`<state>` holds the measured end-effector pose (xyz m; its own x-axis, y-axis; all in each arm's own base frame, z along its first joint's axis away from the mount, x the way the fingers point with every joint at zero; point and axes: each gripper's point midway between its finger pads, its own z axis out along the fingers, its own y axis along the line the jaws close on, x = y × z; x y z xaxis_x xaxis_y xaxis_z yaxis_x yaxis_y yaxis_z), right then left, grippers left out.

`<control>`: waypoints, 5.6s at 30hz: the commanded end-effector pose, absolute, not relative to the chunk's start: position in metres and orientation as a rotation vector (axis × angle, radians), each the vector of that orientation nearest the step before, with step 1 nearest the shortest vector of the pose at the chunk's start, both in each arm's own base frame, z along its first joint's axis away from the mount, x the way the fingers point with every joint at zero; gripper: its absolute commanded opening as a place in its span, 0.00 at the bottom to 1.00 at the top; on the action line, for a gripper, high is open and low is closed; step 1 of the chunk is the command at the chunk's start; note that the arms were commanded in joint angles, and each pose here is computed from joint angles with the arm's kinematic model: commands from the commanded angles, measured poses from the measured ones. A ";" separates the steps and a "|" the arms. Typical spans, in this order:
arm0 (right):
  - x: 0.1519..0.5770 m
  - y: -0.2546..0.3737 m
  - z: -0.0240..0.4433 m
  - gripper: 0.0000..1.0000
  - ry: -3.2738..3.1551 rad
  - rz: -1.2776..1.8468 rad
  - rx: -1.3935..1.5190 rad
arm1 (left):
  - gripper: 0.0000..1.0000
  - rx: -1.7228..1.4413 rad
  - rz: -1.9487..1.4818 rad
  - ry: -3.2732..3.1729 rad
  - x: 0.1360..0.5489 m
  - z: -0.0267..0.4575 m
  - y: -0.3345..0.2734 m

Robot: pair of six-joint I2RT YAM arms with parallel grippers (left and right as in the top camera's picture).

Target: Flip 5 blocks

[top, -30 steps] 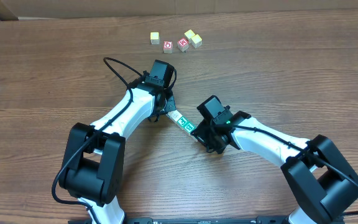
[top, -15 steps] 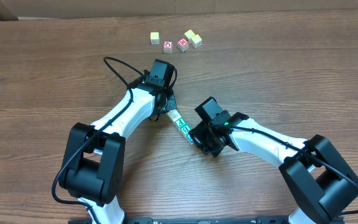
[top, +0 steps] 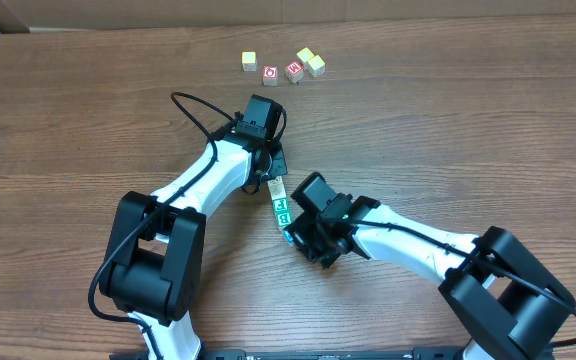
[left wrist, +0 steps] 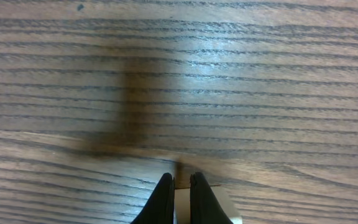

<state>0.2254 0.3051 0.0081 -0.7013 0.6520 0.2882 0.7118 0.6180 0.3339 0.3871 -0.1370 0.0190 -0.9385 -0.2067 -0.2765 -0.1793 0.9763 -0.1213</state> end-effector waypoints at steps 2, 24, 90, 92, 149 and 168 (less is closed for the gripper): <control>0.242 0.319 0.020 0.04 -2.732 -0.743 -1.236 | 0.04 -0.239 -0.208 2.946 0.362 -0.003 -0.156; 0.254 0.300 0.026 0.04 -3.024 -0.670 -0.800 | 0.04 -0.371 -0.203 2.816 0.413 0.049 -0.125; 0.210 0.410 0.017 0.04 -3.184 -0.411 1.309 | 0.04 -0.642 -0.316 3.008 0.373 0.105 0.014; 0.213 0.407 0.016 0.04 -3.195 -0.383 1.304 | 0.04 -0.643 -0.316 3.008 0.373 0.105 0.014; 0.269 0.341 0.010 0.04 -3.323 0.035 1.134 | 0.04 -0.443 -0.282 3.034 0.377 0.105 -0.030; 0.279 0.338 0.113 0.31 -3.380 -0.277 0.707 | 0.05 -0.450 -0.246 3.038 0.376 0.104 -0.026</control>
<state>0.2599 0.3456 0.0651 -0.8105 -0.5212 -0.2673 -0.5416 0.8406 0.0030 0.3771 -0.0301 0.0983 -0.9513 -0.3082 -0.0095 -0.3009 0.9345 -0.1902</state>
